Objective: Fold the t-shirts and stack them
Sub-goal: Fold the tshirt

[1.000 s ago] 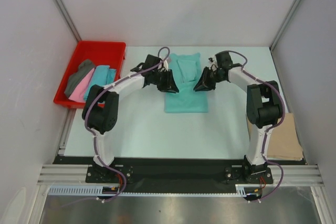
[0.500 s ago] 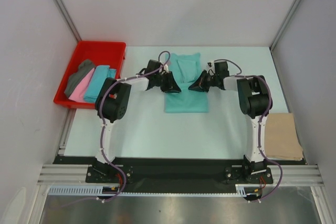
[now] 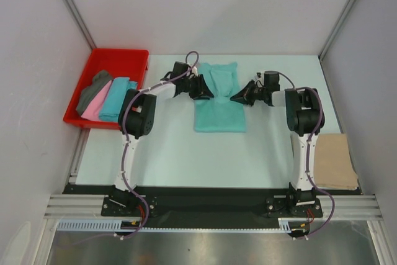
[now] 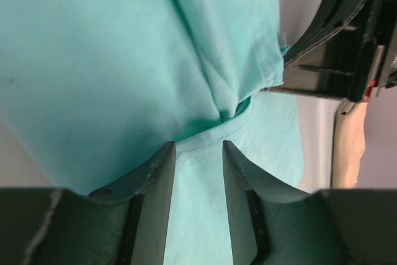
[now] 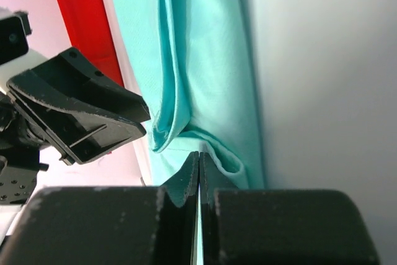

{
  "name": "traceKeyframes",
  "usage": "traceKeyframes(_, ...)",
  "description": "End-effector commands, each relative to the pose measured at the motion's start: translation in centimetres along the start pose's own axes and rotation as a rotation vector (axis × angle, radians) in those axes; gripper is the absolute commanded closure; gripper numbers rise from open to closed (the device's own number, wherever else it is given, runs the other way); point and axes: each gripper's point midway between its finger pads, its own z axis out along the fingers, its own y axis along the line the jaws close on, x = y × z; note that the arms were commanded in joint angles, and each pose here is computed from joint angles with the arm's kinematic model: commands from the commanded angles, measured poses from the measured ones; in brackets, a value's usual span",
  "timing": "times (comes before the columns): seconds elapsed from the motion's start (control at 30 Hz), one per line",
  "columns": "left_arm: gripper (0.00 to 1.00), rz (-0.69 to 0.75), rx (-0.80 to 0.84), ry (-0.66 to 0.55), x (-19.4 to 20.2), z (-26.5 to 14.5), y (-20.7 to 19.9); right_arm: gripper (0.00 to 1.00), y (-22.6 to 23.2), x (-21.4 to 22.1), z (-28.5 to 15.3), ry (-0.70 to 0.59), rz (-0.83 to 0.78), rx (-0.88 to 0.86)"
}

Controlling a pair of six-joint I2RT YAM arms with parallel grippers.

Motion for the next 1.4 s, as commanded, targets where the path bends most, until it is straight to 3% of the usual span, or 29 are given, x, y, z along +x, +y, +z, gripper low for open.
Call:
traceKeyframes(0.0,0.57,0.098,-0.035,-0.055,-2.7,-3.4,-2.7,0.99,4.0,-1.6,-1.7,-0.024,-0.086,-0.027)
traceKeyframes(0.13,0.53,0.113,-0.015,-0.068,-2.0,-6.4,-5.6,0.97,5.8,-0.6,-3.5,0.017,-0.111,0.023)
traceKeyframes(0.27,0.57,0.111,0.014,-0.033,1.1,-7.8,-7.2,0.91,6.9,2.2,-4.3,0.087,-0.141,0.048)
traceKeyframes(0.43,0.72,-0.013,0.027,0.051,6.9,-7.9,-5.5,0.89,6.8,7.5,-3.6,0.215,-0.173,0.069)
traceKeyframes(0.53,0.76,-0.022,0.013,0.073,9.0,-7.6,-4.3,1.0,6.6,11.1,-2.6,0.305,-0.176,0.06)
traceKeyframes(0.63,0.81,-0.048,-0.003,0.117,10.8,-7.1,-2.8,1.0,5.8,13.3,-2.2,0.366,-0.155,0.054)
traceKeyframes(0.93,0.84,-0.093,-0.101,0.196,14.6,-6.6,1.1,1.0,2.4,16.6,-3.0,0.446,-0.088,0.087)
traceKeyframes(1.1,0.83,-0.065,-0.125,0.195,14.1,-7.2,1.0,1.0,-0.6,16.3,-4.3,0.441,-0.093,0.189)
traceKeyframes(1.23,0.71,-0.021,-0.082,0.145,12.2,-9.1,-3.1,1.0,2.0,15.9,-4.5,0.442,-0.134,0.181)
traceKeyframes(1.37,0.7,-0.007,-0.032,0.118,11.5,-10.1,-6.2,1.0,4.9,17.2,-3.5,0.464,-0.175,0.134)
